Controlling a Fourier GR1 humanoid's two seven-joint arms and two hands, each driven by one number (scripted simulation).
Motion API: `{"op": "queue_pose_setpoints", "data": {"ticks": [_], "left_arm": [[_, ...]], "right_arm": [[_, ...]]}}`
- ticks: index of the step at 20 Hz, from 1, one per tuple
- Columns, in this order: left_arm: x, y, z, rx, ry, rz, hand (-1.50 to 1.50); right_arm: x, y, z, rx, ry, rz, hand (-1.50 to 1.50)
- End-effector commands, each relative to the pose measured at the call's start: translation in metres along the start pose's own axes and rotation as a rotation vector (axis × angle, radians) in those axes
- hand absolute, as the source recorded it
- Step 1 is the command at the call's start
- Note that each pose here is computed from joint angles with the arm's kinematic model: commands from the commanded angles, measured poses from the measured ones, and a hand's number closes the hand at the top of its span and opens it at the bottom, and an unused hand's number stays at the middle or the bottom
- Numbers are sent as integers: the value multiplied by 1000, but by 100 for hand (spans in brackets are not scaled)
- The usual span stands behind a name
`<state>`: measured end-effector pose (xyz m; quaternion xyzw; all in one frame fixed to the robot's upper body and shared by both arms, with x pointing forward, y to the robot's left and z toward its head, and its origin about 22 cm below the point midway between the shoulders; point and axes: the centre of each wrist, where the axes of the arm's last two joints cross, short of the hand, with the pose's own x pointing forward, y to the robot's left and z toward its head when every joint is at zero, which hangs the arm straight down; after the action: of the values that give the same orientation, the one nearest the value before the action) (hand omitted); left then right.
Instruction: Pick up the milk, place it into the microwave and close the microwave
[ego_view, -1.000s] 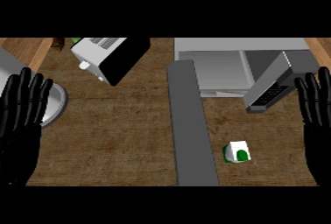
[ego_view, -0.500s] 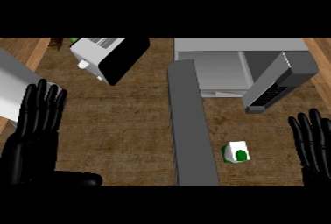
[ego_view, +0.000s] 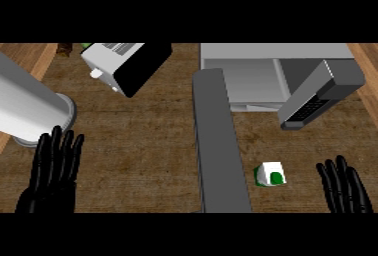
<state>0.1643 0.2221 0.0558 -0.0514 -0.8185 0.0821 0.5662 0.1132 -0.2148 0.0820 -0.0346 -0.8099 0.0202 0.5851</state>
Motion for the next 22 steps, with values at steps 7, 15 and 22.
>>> {"op": "queue_pose_setpoints", "data": {"ticks": [7,15,22], "left_arm": [[-10,-7,23,-9,-2,-5,-150],[-10,-1,65,-10,9,29,-150],[-9,-2,69,-1,-1,7,-150]], "right_arm": [[-63,10,9,-28,72,-22,-150],[-112,9,20,-80,89,8,-150],[-164,-6,12,-213,138,48,-150]]}}
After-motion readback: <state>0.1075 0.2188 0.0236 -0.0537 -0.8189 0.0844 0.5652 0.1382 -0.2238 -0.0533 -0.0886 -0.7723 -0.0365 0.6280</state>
